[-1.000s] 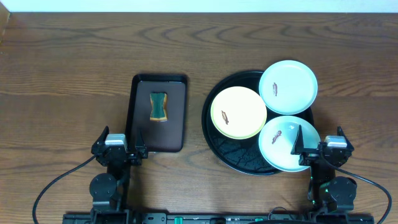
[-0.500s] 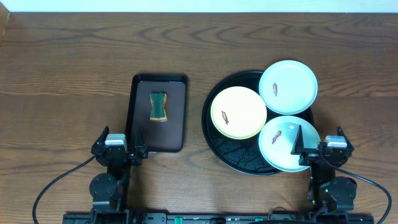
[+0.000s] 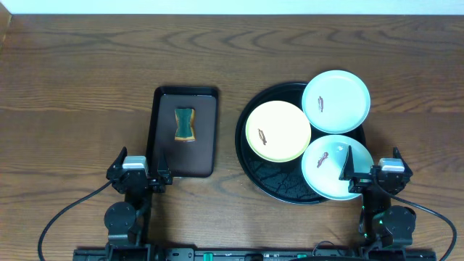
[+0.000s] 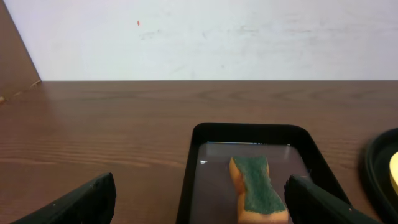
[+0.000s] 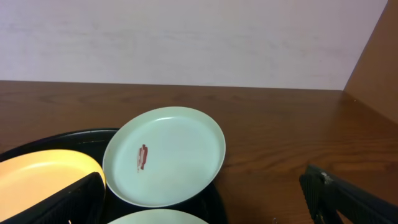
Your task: Clean dirty plates on tray and stack at the side
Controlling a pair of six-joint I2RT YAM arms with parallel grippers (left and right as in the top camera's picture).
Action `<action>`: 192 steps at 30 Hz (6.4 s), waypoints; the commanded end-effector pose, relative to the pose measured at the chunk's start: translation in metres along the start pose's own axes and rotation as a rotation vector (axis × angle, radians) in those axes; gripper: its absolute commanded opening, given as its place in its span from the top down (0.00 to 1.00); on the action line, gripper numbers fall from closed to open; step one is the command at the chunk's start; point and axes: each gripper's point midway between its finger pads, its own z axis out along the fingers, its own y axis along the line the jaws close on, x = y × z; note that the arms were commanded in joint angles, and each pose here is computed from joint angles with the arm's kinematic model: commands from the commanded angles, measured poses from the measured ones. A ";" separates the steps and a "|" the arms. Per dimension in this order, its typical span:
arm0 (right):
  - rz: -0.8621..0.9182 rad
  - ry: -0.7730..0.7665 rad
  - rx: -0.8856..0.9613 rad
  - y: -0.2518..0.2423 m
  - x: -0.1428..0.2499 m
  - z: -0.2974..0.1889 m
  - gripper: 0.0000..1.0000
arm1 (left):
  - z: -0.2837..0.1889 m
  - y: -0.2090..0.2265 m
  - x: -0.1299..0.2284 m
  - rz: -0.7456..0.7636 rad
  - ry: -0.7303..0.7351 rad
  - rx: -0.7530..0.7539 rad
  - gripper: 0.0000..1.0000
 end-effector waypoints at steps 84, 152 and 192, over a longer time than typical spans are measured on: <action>0.062 1.473 -0.066 0.118 0.127 0.094 0.78 | 0.076 -0.048 -0.006 -0.236 1.211 -0.074 0.48; 0.011 1.375 -0.113 0.139 0.127 0.107 0.99 | 0.132 -0.066 0.105 -0.238 1.176 -0.061 0.48; 0.010 1.377 -0.113 0.139 0.127 0.107 0.99 | 0.144 -0.077 0.123 -0.190 1.183 -0.071 0.56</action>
